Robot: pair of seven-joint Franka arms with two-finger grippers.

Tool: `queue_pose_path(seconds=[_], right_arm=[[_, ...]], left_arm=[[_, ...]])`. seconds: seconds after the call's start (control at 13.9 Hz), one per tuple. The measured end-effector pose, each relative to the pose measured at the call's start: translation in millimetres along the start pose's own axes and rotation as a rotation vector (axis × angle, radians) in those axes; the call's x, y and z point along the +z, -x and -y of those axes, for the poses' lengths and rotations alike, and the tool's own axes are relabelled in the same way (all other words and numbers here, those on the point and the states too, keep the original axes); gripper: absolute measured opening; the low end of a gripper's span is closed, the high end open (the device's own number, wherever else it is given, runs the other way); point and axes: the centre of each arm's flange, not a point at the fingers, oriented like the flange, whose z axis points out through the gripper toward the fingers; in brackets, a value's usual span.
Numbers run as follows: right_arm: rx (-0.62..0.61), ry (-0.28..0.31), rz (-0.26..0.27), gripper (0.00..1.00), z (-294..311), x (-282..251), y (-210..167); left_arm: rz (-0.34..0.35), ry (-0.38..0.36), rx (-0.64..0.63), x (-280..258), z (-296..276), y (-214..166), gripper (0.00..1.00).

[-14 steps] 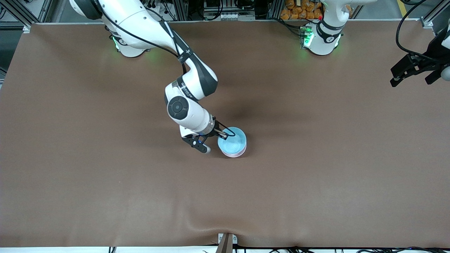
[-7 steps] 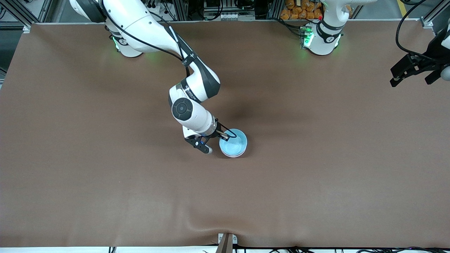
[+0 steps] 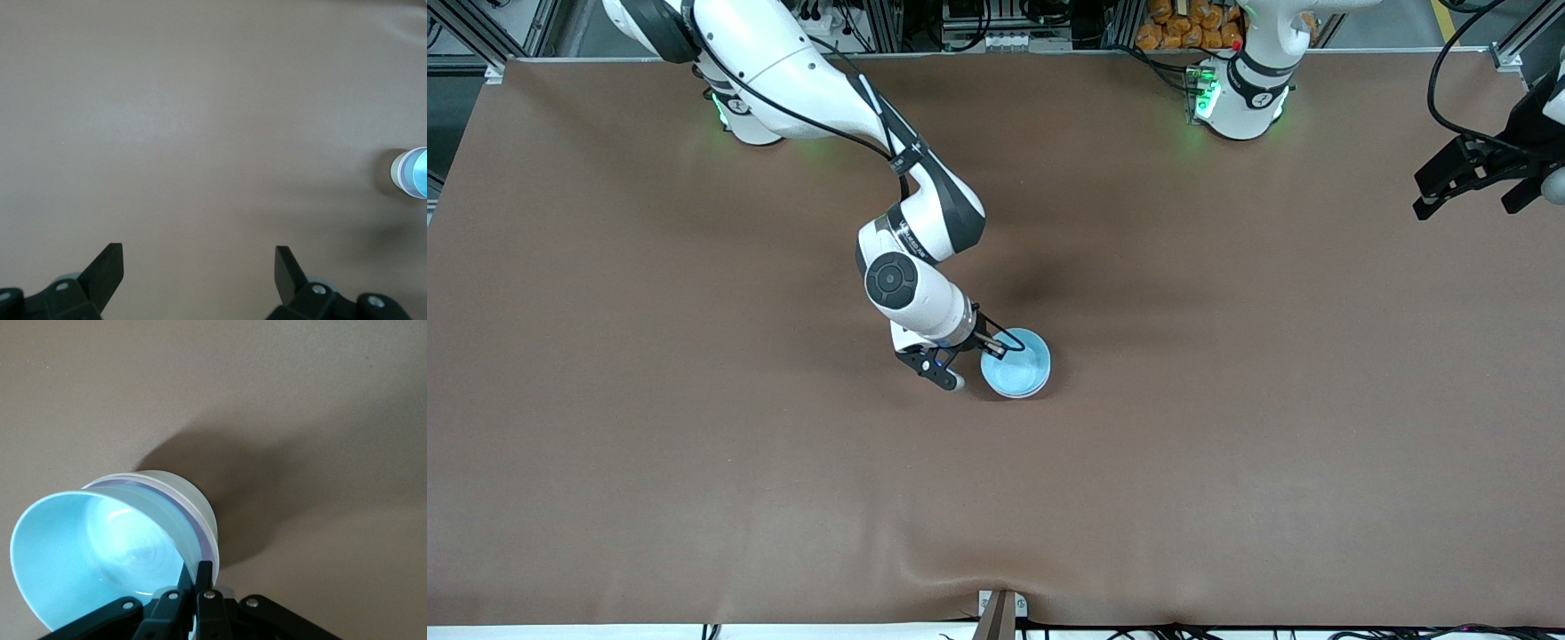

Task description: Stack pink and blue bowls on white bowl

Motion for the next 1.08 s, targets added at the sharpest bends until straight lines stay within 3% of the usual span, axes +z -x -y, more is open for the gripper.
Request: queue_pose_path(seconds=[0.07,0.65,0.72,0.86,1.08], right_arm=[[-0.002,0.001,-0.002,0.09,0.2,-0.2,0.0],[-0.005,-0.048,-0.032,0.94,17.4,-46.8,-14.1],[0.001,-0.048,-0.036,1.00,16.3,-62.5,-22.0],[-0.011,-0.030,-0.044,1.00,8.6,-97.1,-41.3],[-0.059,0.024,-0.011,1.00,-17.8,-147.7,-77.5]], left_arm=[[0.000,0.000,0.000,0.0,0.0,0.0,1.00],[0.011,-0.001,0.000,0.5,0.3,1.3,1.00],[0.011,-0.002,0.000,0.4,0.3,1.4,1.00],[0.011,-0.002,0.000,0.3,0.3,1.5,1.00],[0.016,-0.002,0.000,0.7,0.4,2.1,1.00]])
